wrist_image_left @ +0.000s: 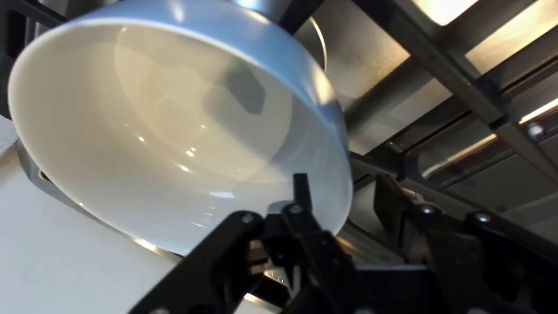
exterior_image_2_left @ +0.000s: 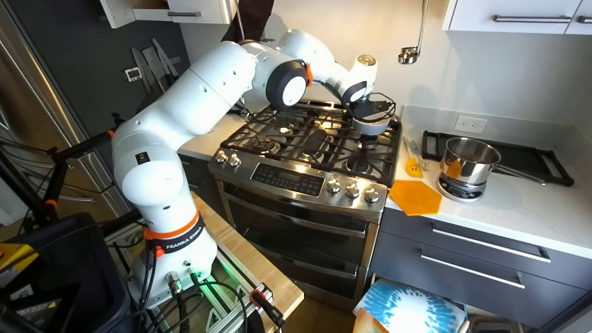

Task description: Put the bowl on the back right plate of the stove

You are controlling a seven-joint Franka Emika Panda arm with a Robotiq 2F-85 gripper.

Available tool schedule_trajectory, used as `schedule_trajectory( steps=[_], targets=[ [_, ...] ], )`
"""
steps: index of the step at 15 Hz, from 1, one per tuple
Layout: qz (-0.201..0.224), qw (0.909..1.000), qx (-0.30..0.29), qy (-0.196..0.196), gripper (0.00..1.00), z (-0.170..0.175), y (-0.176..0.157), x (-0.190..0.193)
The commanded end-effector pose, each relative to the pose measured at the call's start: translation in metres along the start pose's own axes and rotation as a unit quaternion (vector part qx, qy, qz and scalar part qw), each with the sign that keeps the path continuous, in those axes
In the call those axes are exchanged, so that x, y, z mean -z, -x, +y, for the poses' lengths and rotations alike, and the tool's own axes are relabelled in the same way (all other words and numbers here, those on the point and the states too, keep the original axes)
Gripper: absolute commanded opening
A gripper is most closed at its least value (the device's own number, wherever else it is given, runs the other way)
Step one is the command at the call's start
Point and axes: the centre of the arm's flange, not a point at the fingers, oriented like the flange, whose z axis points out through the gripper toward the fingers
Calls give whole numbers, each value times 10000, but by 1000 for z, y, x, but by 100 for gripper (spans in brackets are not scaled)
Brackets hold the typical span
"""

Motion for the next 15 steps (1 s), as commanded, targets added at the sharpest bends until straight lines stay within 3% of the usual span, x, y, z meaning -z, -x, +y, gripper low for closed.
schedule_trajectory(
  steps=[1, 2, 3, 5, 9, 11, 15],
  targets=[
    [25, 9998, -166, -122, 75, 8, 5, -5],
    [23, 9998, -186, -114, 83, 9, 7, -6],
    [21, 9997, -209, -110, 40, 10, 10, -9],
    [-17, 9997, -234, -101, 44, 11, 14, -11],
    [-81, 9997, -196, -113, 11, 11, 17, -12],
    [-94, 9997, -184, -130, 0, 10, 16, -11],
    [-96, 9998, -48, -147, 1, 2, 6, -3]
  ],
)
